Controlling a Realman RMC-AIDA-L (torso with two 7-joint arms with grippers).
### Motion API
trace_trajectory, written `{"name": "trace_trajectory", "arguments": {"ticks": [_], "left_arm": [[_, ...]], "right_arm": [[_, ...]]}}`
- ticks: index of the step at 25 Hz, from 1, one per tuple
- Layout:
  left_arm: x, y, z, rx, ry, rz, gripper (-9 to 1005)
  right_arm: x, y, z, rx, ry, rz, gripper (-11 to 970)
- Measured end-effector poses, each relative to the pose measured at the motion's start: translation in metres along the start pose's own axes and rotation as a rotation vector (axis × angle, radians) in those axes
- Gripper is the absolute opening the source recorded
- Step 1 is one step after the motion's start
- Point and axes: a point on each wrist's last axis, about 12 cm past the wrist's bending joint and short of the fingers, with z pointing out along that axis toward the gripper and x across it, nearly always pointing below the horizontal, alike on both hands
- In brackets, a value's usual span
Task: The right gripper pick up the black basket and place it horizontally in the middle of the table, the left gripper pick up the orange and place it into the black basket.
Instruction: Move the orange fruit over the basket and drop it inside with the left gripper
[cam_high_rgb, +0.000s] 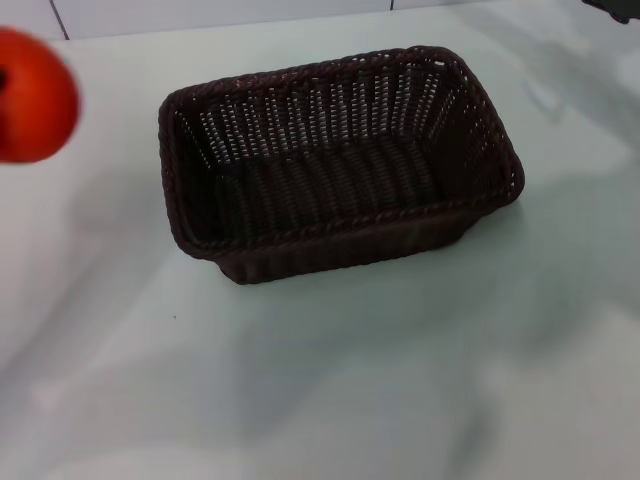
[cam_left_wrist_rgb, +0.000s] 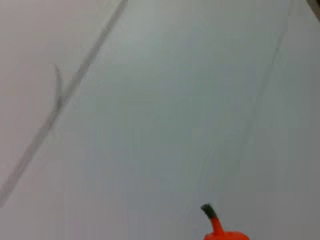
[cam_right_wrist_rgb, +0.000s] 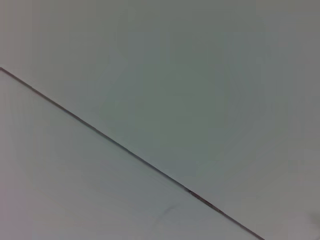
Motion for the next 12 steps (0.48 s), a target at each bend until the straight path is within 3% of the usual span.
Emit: {"name": "trace_trajectory", "arguments": {"ticks": [2, 3, 4, 9, 12], "left_arm": [[0.005, -0.002, 0.019, 0.037, 0.029, -0.021, 249], [0.005, -0.002, 0.019, 0.037, 0.029, -0.021, 241], [0.017, -0.009, 0.048, 0.098, 0.111, -0.072, 233], [0.036, -0.014, 0.076, 0.108, 0.255, -0.152, 197], [0.047, -0.017, 0.087, 0.115, 0.337, -0.156, 331]], "right_arm": [[0.000, -0.001, 0.000, 0.009, 0.005, -0.009, 795], [-0.001, -0.002, 0.001, 0.014, 0.006, -0.014, 795], [-0.002, -0.002, 0.001, 0.017, 0.006, -0.017, 795], [-0.011, -0.004, 0.005, 0.034, -0.006, -0.039, 795], [-0.017, -0.006, 0.008, 0.041, -0.012, -0.045, 795]]}}
